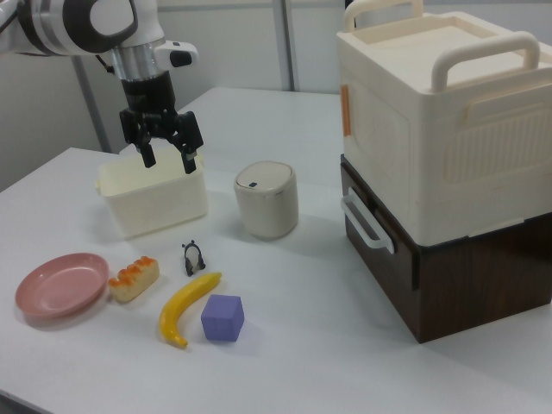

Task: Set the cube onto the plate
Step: 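Move the open gripper toward the purple cube, then lower the gripper over the purple cube and close on it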

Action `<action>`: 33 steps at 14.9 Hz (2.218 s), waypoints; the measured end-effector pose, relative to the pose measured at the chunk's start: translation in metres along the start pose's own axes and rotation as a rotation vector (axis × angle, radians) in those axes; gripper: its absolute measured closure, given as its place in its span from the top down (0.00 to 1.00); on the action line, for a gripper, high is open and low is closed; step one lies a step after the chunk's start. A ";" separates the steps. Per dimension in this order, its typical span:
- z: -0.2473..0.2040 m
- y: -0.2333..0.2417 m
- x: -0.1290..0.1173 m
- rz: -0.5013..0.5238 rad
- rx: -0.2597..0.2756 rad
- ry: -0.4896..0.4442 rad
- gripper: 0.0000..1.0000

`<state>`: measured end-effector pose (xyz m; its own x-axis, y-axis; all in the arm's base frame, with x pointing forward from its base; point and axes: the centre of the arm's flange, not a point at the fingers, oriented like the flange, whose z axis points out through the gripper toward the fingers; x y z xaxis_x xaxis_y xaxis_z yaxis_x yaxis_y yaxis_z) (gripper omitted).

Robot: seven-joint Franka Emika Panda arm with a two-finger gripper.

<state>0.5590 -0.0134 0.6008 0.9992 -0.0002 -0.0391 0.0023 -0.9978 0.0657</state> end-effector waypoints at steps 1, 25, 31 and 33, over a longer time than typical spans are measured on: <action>0.000 0.001 0.000 0.001 0.000 0.000 1.00; 0.151 0.097 -0.022 -0.208 0.067 -0.225 1.00; 0.214 0.089 -0.005 -0.227 0.079 -0.271 1.00; 0.228 0.087 -0.001 -0.240 0.071 -0.282 1.00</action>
<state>0.5497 -0.1153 0.3791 0.9207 0.2256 -0.3184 0.2220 -0.9739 -0.0479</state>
